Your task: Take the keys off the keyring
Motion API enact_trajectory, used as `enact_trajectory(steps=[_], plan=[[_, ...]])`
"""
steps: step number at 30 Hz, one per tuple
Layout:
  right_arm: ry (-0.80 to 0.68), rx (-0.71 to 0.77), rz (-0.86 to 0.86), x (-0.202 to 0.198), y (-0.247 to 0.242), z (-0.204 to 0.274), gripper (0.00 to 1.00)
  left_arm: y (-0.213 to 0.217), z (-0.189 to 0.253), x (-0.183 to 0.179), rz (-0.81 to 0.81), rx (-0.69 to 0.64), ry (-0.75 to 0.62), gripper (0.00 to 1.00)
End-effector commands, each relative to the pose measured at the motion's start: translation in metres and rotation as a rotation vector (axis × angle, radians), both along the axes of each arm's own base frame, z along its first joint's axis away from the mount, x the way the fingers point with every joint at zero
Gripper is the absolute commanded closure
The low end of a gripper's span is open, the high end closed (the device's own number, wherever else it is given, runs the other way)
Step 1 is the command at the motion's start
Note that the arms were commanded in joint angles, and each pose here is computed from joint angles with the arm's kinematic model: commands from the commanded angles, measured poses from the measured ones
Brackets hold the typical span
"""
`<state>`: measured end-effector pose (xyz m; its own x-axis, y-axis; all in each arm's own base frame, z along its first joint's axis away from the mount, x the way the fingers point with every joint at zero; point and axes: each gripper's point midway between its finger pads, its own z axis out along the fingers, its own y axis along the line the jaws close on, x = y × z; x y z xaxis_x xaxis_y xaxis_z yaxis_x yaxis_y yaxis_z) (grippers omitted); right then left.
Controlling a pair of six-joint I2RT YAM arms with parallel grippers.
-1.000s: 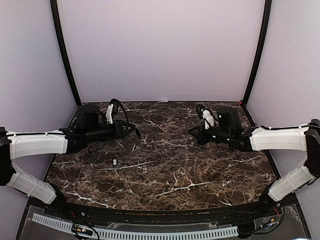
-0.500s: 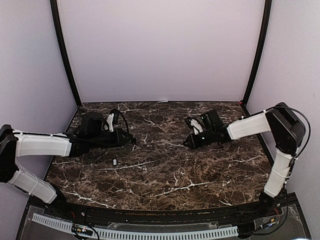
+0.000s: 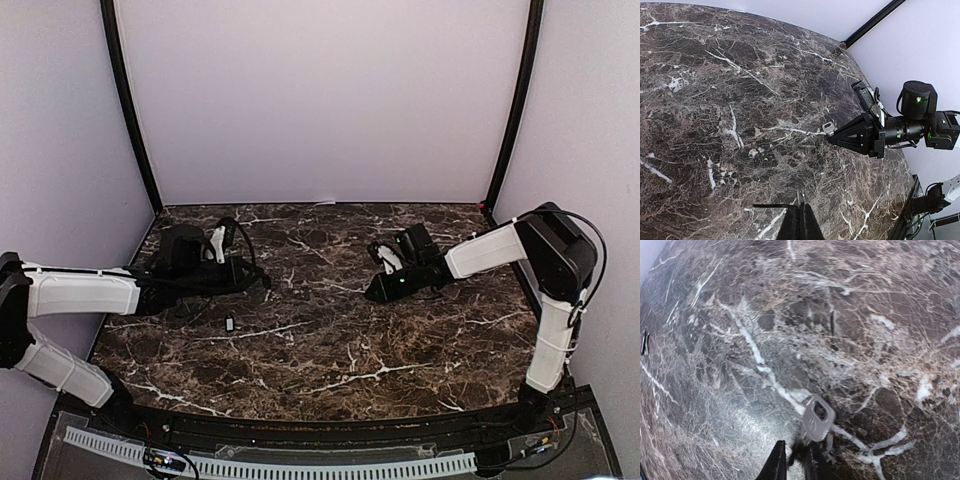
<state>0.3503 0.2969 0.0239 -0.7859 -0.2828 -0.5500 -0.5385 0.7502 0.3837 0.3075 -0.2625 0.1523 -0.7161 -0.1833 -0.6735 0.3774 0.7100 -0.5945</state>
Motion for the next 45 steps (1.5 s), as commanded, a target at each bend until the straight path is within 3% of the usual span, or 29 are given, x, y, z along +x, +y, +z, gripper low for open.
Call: enact_trajectory(steps=[1, 9, 13, 20, 30, 36, 45], plan=[[-0.037, -0.011, -0.030, 0.011, -0.004, 0.006, 0.78, 0.004, 0.010, -0.002, 0.007, -0.019, -0.035, 1.00], [-0.100, 0.002, -0.038, 0.016, -0.012, 0.024, 0.51, 0.004, 0.019, -0.009, -0.011, -0.043, -0.048, 1.00], [-0.178, 0.033, -0.044, 0.019, -0.019, 0.052, 0.44, -0.004, 0.026, -0.010, -0.057, -0.053, -0.050, 1.00], [-0.363, 0.089, -0.065, 0.021, -0.035, 0.116, 0.40, -0.008, 0.016, 0.009, -0.025, 0.027, 0.004, 1.00], [-0.649, 0.322, -0.063, -0.014, -0.047, 0.232, 0.34, -0.025, -0.013, 0.051, -0.034, 0.156, 0.049, 1.00], [-0.735, 0.310, -0.177, -0.030, -0.079, 0.250, 0.27, -0.033, -0.033, 0.076, -0.047, 0.214, 0.053, 1.00], [-0.773, 0.322, -0.199, -0.049, -0.094, 0.259, 0.26, -0.038, -0.061, 0.104, -0.096, 0.127, 0.111, 1.00]])
